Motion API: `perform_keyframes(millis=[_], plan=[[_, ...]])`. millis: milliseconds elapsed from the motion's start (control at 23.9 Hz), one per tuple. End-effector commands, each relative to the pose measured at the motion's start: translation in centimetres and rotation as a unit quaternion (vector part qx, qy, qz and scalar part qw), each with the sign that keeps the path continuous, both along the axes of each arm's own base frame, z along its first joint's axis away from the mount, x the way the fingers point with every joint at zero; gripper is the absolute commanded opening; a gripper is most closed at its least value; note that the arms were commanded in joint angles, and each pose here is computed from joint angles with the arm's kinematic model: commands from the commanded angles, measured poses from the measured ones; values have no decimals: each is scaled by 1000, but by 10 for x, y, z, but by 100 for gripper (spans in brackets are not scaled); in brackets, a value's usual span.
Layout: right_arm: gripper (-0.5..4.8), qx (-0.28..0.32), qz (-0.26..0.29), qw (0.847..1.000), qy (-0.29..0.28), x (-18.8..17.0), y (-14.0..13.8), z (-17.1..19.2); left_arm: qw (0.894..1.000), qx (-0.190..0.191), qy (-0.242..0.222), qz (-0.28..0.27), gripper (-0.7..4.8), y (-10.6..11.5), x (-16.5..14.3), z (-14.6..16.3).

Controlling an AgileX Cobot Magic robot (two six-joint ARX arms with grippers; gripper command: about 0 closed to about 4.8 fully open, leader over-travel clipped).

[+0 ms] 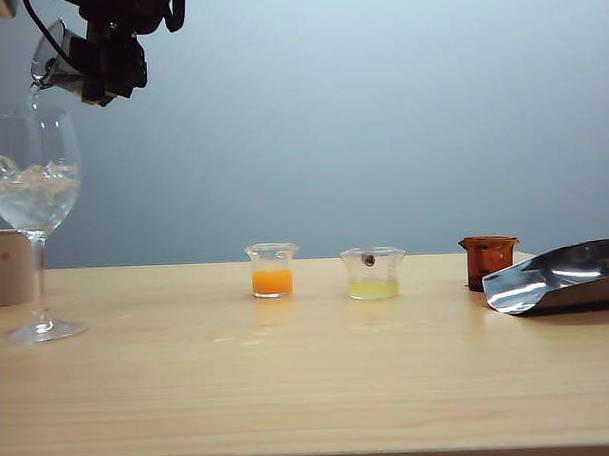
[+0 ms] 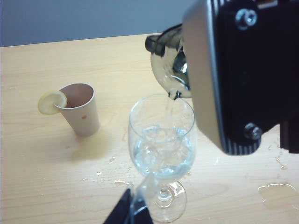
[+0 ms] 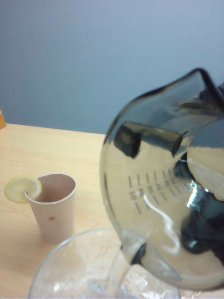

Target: Pick up the first measuring cup from the left, pour the coconut rum inside into the goblet, and finally put the measuring cup back in its original place.

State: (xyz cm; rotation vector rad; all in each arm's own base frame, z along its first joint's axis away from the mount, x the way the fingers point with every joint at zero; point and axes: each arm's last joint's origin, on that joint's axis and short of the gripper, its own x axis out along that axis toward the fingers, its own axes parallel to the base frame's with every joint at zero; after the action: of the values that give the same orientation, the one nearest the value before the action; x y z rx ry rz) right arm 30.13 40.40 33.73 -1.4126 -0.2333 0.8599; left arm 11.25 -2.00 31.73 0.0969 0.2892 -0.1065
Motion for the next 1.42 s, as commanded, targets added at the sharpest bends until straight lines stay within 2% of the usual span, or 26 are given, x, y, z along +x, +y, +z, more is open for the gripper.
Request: perform_keyframes(millis=[42, 209, 418, 877, 1420], plan=[[41, -1, -3, 1000, -30, -4, 0, 10, 1000, -1, -7, 1, -3, 0, -1, 2], [40, -10, 2, 999, -41, -4, 0, 10, 1000, -1, -7, 1, -3, 0, -1, 2], [41, -50, 24, 995, -81, -6, 2, 11, 1000, -1, -7, 1, -3, 0, -1, 2], [41, -74, 37, 988, -129, -6, 3, 15, 1000, -1, -7, 1, -3, 0, -1, 2], [41, -93, 35, 984, -145, -6, 3, 15, 1000, -1, -7, 1, -3, 0, -1, 2]])
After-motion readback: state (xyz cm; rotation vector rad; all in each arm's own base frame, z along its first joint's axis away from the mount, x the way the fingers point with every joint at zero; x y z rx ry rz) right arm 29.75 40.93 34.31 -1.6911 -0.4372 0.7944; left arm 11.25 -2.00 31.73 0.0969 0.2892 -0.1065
